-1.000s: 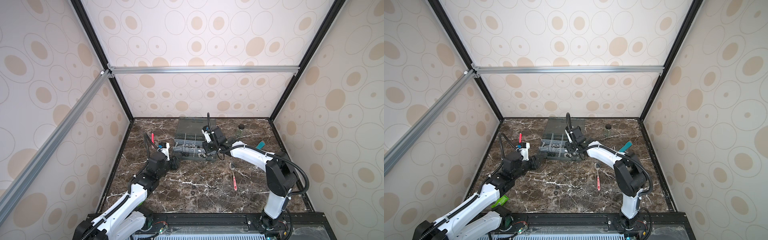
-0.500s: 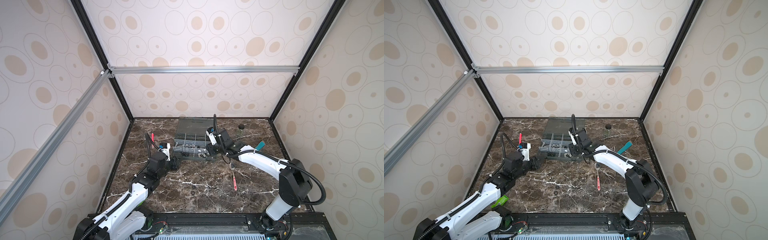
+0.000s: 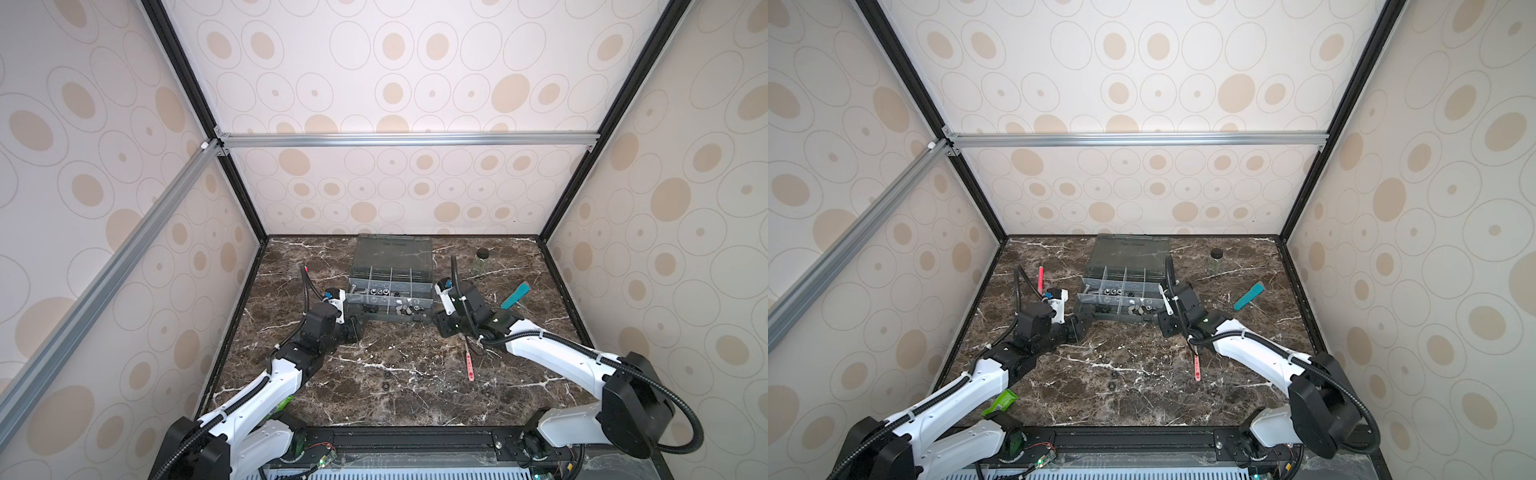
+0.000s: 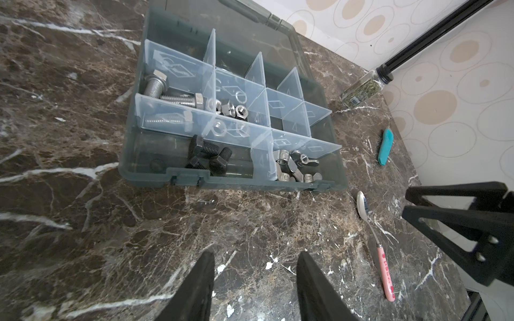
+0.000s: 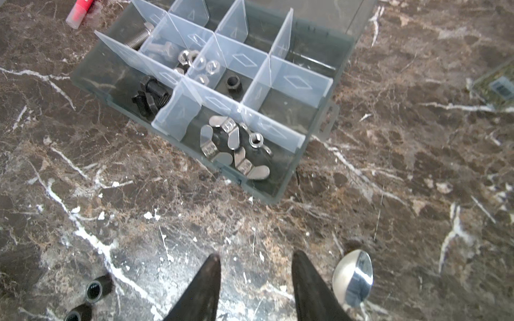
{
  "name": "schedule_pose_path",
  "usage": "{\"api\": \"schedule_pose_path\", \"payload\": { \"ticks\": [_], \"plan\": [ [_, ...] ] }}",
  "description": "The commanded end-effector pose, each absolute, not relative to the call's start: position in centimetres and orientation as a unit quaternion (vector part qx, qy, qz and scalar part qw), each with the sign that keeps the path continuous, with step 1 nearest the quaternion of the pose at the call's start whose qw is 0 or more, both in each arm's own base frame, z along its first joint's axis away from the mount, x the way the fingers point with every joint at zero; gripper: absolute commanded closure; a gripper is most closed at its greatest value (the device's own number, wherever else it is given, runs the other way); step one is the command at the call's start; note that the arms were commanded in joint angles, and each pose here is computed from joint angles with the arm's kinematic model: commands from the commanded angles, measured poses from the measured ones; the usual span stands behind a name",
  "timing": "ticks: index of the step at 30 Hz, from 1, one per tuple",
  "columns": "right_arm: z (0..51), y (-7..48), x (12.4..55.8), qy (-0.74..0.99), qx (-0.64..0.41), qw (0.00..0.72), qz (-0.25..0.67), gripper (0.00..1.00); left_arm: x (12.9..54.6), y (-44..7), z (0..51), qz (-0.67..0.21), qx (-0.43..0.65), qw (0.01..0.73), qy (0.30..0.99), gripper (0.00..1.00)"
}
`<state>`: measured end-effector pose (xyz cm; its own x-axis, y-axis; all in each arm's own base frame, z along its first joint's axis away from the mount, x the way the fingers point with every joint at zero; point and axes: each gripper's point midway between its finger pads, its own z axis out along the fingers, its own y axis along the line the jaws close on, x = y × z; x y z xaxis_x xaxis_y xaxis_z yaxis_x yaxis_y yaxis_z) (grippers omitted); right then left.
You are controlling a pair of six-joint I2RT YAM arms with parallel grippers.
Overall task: Sort the screws and nuts into containers
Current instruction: 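Withdraw the right gripper from the box back beside the spoon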
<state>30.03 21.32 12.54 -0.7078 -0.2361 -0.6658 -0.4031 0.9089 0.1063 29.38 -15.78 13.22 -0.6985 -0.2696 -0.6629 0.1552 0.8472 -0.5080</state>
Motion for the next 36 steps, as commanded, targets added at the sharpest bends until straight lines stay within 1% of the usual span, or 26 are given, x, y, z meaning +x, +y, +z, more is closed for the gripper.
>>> {"api": "schedule_pose_path", "payload": {
  "ticks": [1,5,9,16,20,24,31,36],
  "plan": [
    [11.4,19.7,28.6,0.926,-0.141,0.330,0.120,0.54,29.8,-16.7,14.0,-0.287,-0.024,0.387,0.876,0.52],
    [9.7,18.7,27.0,0.933,-0.121,0.315,0.127,0.54,29.7,-17.3,13.4,-0.285,-0.014,0.375,0.882,0.52],
    [9.1,18.1,26.2,0.935,-0.105,0.313,0.132,0.54,29.5,-17.9,12.8,-0.285,-0.009,0.365,0.886,0.52],
    [9.0,18.0,26.2,0.935,-0.095,0.314,0.134,0.54,29.0,-18.7,12.4,-0.283,0.000,0.357,0.890,0.52],
    [8.7,18.1,26.2,0.935,-0.091,0.314,0.138,0.54,28.3,-18.7,11.7,-0.266,0.005,0.348,0.899,0.53],
    [8.4,18.1,26.1,0.936,-0.089,0.311,0.140,0.54,26.7,-19.4,10.9,-0.250,0.020,0.332,0.909,0.53],
    [8.0,17.9,25.9,0.937,-0.084,0.310,0.140,0.54,22.7,-20.9,8.4,-0.229,0.054,0.280,0.931,0.53],
    [7.7,17.7,25.8,0.937,-0.084,0.309,0.138,0.53,20.3,-21.6,7.3,-0.222,0.074,0.256,0.938,0.53]
  ]
}}
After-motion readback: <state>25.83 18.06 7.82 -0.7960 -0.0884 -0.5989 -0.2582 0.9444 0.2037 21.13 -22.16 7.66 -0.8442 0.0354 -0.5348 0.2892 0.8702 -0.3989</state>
